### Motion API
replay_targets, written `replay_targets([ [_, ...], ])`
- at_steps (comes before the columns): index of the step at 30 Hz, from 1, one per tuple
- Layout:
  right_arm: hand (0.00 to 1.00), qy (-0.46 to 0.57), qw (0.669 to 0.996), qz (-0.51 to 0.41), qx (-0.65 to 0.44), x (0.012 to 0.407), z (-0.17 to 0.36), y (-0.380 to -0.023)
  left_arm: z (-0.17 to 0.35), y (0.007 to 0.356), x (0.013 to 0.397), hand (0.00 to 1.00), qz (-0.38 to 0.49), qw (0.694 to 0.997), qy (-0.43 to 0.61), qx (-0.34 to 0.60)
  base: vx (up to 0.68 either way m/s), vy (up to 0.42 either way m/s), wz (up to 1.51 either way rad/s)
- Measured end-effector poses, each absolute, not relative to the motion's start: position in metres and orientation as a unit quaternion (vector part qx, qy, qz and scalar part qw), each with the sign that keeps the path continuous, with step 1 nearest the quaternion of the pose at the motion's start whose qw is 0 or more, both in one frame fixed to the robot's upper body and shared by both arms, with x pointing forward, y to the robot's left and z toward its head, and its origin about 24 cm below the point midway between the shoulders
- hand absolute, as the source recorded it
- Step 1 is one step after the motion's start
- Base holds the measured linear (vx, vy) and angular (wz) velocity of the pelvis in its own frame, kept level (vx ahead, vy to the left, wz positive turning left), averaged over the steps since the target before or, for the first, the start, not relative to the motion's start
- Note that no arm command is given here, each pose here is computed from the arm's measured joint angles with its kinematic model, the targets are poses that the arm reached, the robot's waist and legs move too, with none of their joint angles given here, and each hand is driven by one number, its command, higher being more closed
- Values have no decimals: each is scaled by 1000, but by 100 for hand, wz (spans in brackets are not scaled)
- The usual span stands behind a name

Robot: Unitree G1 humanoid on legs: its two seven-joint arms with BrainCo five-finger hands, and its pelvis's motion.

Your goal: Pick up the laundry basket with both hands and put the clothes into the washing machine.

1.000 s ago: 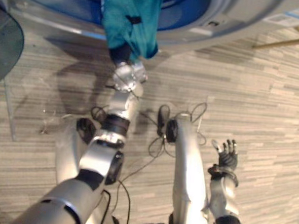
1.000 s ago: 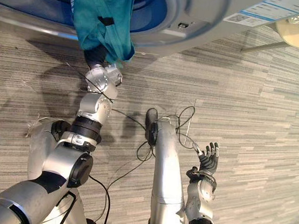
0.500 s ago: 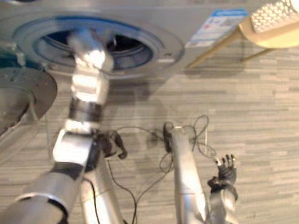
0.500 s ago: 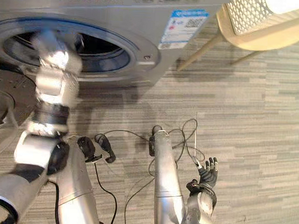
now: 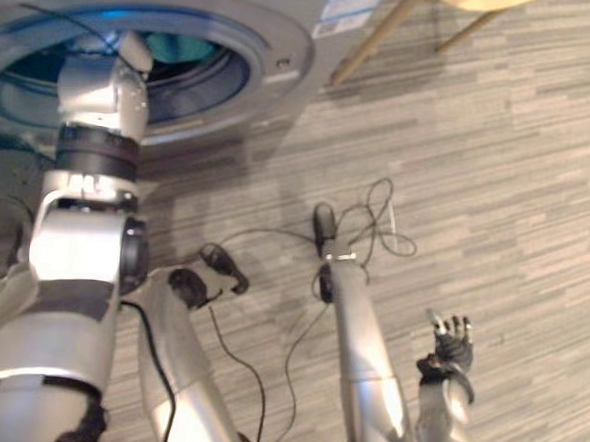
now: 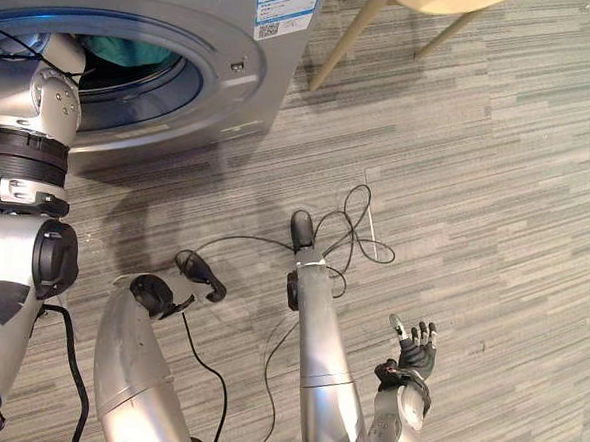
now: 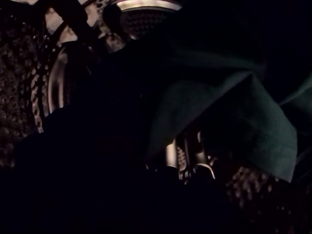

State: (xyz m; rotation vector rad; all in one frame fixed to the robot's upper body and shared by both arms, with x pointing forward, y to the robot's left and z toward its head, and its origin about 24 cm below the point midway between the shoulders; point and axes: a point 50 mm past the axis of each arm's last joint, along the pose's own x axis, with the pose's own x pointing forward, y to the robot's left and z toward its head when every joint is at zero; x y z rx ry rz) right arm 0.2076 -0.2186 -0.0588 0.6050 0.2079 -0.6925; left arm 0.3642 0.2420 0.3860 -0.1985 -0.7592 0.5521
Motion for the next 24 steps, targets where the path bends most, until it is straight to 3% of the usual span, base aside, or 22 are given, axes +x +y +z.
replay_targets([
  [17,0,96,900,-308,293,212,-56,-202,365,232,383,0,226,883,-317,-261,-17,42,1],
  [24,0,80,902,-305,296,217,-47,-200,339,228,393,0,187,859,-267,-394,-34,62,-30],
])
